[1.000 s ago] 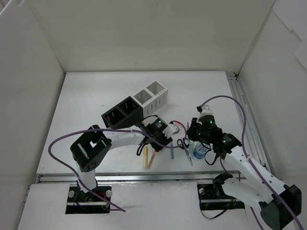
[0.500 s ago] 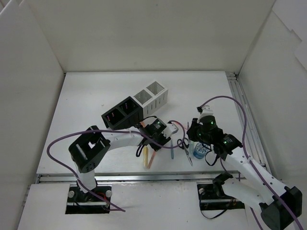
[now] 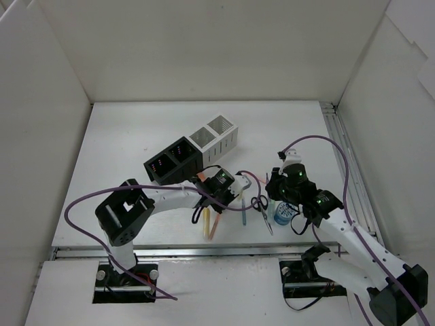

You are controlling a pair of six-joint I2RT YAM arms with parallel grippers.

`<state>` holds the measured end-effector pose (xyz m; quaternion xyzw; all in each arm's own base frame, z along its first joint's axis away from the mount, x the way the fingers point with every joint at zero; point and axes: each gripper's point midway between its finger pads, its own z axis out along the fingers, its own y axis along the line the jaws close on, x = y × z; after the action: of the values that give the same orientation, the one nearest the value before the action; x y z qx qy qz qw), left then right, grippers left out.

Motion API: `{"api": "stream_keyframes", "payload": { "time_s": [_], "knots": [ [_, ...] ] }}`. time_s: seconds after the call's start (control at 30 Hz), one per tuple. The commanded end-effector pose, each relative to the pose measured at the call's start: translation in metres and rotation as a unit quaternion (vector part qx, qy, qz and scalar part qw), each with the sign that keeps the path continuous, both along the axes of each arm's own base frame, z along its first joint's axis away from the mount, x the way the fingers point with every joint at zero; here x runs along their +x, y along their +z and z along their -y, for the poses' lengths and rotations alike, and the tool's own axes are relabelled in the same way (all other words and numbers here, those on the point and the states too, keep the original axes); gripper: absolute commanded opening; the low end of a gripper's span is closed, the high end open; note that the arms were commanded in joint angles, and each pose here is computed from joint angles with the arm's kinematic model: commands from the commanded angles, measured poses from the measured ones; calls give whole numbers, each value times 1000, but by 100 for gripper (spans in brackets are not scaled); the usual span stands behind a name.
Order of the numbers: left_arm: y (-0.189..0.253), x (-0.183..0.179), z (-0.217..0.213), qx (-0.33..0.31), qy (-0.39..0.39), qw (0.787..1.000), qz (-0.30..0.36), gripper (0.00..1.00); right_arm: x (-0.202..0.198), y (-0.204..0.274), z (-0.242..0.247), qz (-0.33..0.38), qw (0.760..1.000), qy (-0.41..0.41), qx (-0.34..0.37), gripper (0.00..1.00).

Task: Sort the stationery into containers
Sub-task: Close the pen cap on the pen.

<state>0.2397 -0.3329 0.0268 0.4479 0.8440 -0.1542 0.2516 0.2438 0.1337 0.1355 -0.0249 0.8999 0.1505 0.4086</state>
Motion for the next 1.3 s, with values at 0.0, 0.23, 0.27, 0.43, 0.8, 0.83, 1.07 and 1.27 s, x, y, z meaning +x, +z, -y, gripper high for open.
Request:
{"api": "stream_keyframes", "payload": {
  "time_s": [0.0, 0.23, 0.27, 0.43, 0.8, 0.83, 1.07, 1.27],
  "knots": [
    [18, -1, -2, -8, 0, 1000, 16, 0, 16, 25, 2, 54, 998, 10, -19, 0],
    [101, 18, 9, -75, -30, 993, 88, 0, 41, 93, 6, 205, 968, 92, -111, 0],
    [110, 15, 11, -88, -39, 991, 88, 0, 44, 104, 5, 227, 962, 101, -118, 0],
    [166, 20, -12, -151, -10, 982, 116, 0, 49, 150, -14, 364, 877, 231, -212, 0],
    [216, -16, -22, -259, -61, 961, 73, 0, 64, 152, -59, 424, 606, 528, -417, 0],
    [221, -16, -23, -266, -61, 960, 70, 0, 60, 137, -64, 412, 591, 561, -407, 0],
    [224, -29, -24, -289, -66, 955, 18, 0, 56, 90, -69, 363, 469, 642, -487, 0],
    [197, -19, -25, -279, -39, 959, -44, 0, 30, 86, -84, 400, 439, 665, -453, 0]
  ]
}}
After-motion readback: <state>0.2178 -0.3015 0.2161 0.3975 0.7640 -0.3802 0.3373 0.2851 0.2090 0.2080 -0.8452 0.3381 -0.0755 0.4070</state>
